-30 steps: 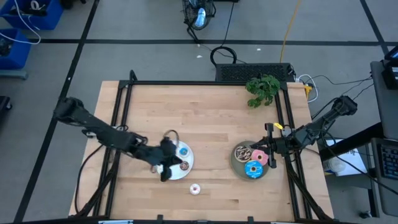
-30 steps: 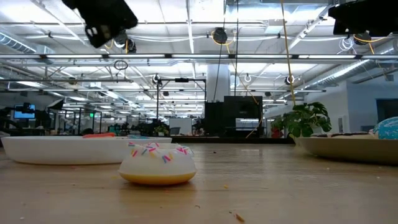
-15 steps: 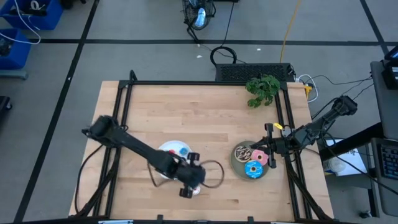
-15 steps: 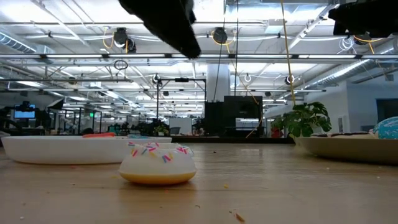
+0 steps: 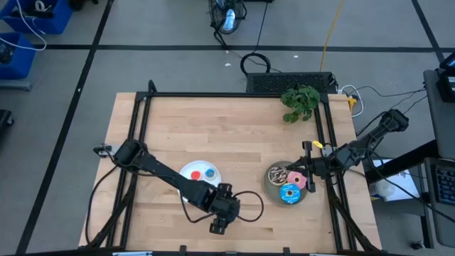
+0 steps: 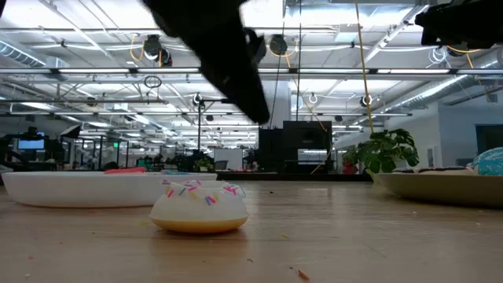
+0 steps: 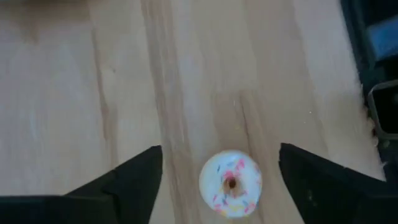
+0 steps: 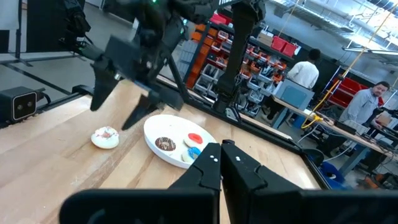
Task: Pick & Place donuts
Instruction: Put the small white donut on the white plate
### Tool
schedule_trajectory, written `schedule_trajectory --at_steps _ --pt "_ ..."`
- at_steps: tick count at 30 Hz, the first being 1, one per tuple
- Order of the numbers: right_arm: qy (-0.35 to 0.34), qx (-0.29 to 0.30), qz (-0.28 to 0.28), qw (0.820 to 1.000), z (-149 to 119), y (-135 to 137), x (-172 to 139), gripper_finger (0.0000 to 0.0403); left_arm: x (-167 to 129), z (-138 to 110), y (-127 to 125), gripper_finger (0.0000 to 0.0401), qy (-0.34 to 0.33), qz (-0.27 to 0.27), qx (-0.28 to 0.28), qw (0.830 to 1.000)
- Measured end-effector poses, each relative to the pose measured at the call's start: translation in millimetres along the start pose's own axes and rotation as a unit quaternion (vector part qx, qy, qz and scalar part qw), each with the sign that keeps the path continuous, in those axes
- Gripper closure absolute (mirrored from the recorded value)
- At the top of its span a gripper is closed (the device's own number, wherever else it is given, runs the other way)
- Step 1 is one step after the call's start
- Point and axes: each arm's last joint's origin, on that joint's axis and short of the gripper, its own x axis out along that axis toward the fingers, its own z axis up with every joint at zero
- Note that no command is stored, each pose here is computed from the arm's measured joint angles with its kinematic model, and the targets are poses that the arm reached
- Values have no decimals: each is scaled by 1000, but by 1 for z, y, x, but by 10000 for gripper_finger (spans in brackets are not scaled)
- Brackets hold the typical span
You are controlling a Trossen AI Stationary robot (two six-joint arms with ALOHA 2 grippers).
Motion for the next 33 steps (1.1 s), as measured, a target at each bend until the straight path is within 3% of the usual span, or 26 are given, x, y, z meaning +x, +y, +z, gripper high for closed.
schedule_trajectory --at_steps 7,25,33 --pt "-2 1 -1 1000 0 0 0 403 11 -10 -10 49 33 -10 20 999" --pt "-1 1 1 1000 0 0 1 403 44 -25 -9 48 81 -7 46 996" --pt "-1 1 1 1000 0 1 1 403 44 -25 -9 48 81 -3 60 995"
